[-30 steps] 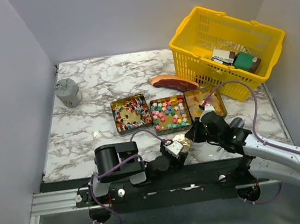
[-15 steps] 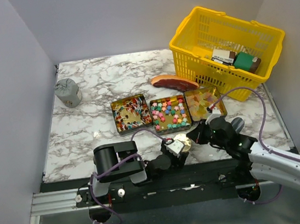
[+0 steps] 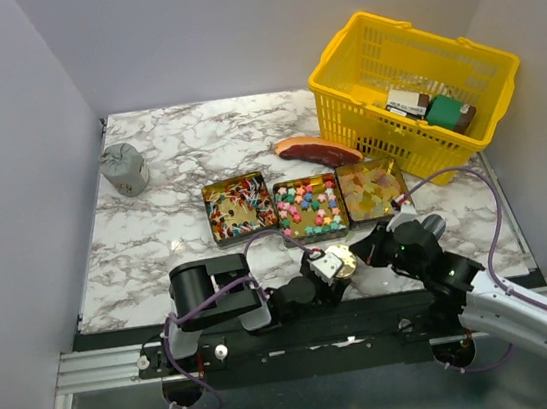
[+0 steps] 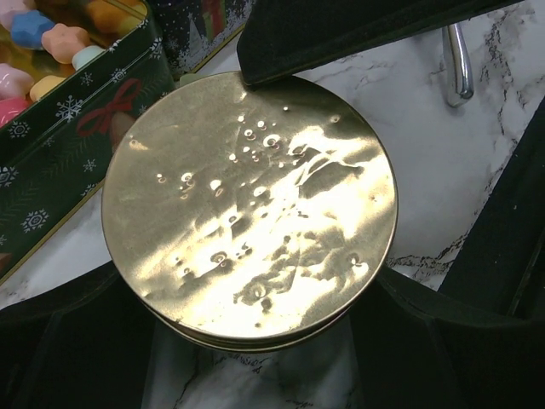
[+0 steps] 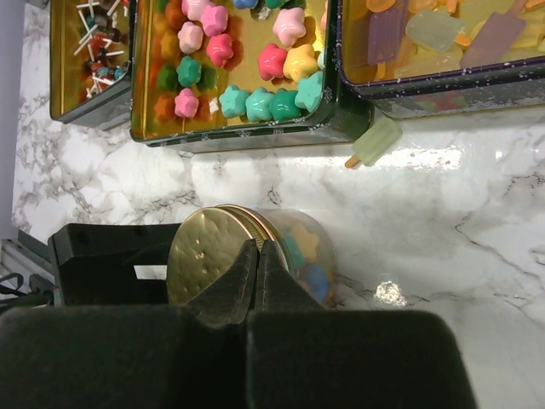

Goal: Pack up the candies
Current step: Screw the bottle lid onto the packing bottle.

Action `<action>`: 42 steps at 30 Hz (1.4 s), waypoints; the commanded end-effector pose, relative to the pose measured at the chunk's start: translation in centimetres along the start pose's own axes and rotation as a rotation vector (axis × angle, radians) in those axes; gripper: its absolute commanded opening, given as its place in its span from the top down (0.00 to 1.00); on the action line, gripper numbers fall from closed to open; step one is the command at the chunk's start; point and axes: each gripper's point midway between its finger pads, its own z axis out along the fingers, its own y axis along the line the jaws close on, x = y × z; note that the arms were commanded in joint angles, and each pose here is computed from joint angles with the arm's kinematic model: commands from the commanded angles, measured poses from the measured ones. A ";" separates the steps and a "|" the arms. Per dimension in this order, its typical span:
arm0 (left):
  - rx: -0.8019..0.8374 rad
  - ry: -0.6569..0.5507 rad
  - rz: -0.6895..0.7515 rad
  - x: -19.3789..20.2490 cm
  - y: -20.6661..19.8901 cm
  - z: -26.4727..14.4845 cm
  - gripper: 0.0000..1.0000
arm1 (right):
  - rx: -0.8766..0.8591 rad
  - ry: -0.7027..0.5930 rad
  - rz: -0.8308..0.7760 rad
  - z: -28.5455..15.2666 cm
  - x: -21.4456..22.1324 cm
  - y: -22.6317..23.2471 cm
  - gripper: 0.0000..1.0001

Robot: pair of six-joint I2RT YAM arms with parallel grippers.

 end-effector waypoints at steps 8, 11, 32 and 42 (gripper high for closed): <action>-0.065 0.229 -0.011 6.0 3.1 -1.3 0.20 | 0.162 0.365 0.051 -3.6 6.8 -2.3 0.49; -0.048 0.216 -0.025 5.4 2.7 -1.4 0.14 | 0.159 0.359 0.025 -3.3 6.1 -1.7 0.47; 0.062 0.130 -0.228 0.9 1.0 -5.3 0.01 | 0.246 0.340 0.034 -2.0 5.8 -2.6 0.52; -0.009 0.140 -0.350 -2.6 2.4 -7.0 0.01 | 0.219 0.244 0.015 -2.3 2.6 -0.8 0.51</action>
